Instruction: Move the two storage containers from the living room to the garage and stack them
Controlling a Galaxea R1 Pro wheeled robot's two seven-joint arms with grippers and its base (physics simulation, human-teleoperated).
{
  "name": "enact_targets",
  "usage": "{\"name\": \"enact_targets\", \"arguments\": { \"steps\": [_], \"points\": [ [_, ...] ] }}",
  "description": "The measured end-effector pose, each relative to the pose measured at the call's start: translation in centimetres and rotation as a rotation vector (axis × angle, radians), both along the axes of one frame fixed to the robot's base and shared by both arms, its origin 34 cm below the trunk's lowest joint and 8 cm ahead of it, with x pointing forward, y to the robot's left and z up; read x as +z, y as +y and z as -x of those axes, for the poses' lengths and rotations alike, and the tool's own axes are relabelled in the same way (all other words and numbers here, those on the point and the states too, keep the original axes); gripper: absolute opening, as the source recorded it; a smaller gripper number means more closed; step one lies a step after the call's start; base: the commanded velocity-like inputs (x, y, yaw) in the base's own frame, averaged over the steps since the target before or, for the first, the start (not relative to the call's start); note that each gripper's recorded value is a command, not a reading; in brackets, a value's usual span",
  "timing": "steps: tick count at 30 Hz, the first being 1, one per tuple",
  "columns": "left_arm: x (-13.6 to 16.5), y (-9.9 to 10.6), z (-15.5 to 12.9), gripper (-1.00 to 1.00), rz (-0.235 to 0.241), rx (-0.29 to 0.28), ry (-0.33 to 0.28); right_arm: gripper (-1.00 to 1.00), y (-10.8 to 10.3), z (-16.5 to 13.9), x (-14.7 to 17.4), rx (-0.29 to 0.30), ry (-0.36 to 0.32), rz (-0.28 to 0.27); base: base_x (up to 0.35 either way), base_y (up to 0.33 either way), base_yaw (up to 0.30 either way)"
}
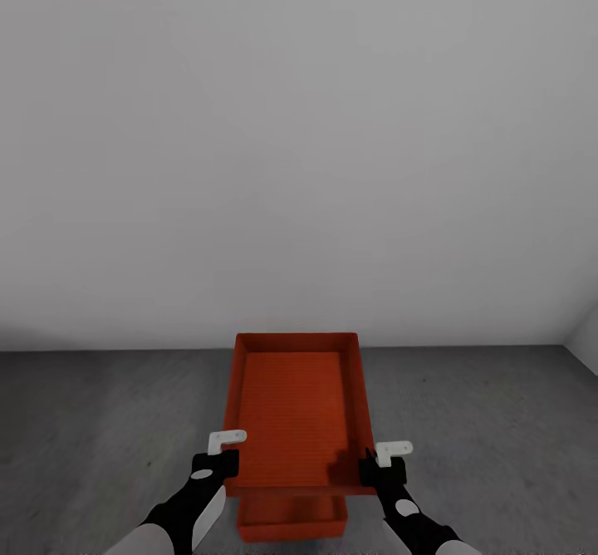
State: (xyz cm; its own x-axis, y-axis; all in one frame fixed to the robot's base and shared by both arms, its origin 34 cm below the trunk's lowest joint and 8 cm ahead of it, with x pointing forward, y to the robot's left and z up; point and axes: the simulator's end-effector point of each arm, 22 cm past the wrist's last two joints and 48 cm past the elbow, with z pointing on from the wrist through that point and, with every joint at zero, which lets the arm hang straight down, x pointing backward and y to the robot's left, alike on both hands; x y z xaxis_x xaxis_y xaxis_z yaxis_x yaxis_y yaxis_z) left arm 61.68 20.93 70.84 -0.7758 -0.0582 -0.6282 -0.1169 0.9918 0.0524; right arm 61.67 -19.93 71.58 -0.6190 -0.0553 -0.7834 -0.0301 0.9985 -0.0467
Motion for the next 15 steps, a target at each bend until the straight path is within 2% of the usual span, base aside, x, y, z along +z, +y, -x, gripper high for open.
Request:
{"name": "enact_targets", "arguments": {
  "steps": [15],
  "points": [
    [-1.2, 0.0, 0.7, -1.00, 0.000, 0.001, 0.025, -1.00, 0.0, 0.6, -1.2, 0.000, 0.024, 0.000, 0.000, 0.000, 0.000]
  ]
}}
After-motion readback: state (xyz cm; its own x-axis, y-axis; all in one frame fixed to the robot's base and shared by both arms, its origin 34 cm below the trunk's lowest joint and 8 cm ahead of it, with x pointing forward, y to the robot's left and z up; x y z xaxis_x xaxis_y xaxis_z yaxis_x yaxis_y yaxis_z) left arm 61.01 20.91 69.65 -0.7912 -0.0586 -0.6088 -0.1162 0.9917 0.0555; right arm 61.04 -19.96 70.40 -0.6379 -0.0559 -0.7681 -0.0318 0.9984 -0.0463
